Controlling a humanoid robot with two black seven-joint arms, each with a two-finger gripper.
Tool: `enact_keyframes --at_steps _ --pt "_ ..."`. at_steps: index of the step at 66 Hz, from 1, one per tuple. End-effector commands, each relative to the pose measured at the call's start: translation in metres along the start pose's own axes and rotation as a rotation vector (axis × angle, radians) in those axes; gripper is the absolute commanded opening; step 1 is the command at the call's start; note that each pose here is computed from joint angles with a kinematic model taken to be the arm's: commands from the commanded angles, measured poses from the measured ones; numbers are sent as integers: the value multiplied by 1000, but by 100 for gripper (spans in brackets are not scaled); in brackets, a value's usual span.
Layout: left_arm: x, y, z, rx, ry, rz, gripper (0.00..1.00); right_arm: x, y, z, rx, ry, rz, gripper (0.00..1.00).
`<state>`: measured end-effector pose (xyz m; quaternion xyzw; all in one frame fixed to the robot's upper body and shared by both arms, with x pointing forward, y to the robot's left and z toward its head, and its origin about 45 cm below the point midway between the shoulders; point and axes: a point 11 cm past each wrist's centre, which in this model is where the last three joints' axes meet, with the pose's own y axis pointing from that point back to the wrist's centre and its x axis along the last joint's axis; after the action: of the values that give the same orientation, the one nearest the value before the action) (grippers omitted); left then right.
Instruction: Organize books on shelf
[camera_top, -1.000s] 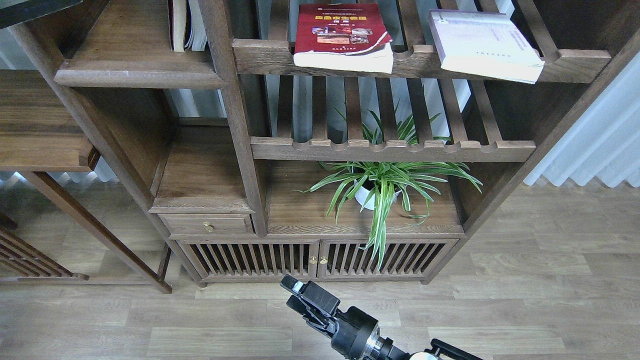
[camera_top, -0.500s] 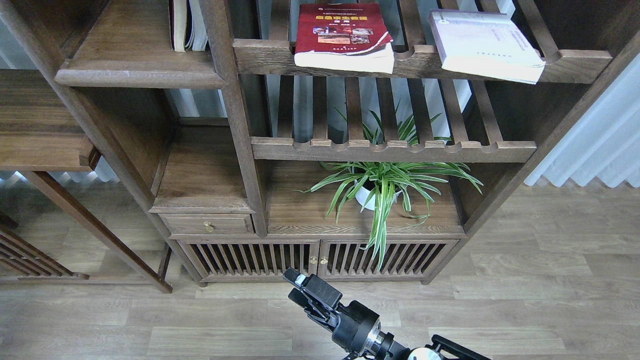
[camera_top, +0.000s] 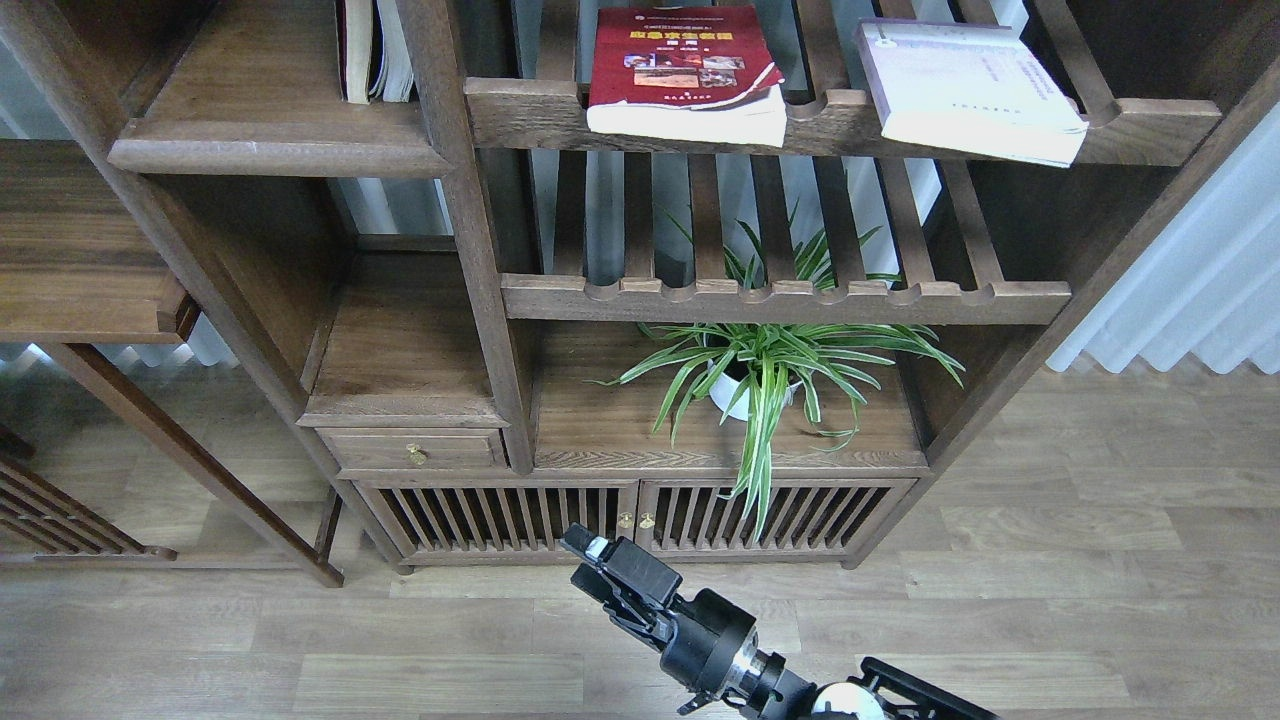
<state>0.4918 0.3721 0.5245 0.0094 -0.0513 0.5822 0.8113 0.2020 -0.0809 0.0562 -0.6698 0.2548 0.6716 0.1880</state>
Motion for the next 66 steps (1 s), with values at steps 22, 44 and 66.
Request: enact_keyframes --at_steps 22,44,66 --pt "-29 -34 -22 15 86 -41 7 -41 -27 -56 148 29 -123 99" --pt "-29 -42 -20 43 40 -23 7 -54 -33 -71 179 27 -159 99" --pt "-34 -51 -47 110 31 -24 7 -107 -49 -113 245 71 -291 99"
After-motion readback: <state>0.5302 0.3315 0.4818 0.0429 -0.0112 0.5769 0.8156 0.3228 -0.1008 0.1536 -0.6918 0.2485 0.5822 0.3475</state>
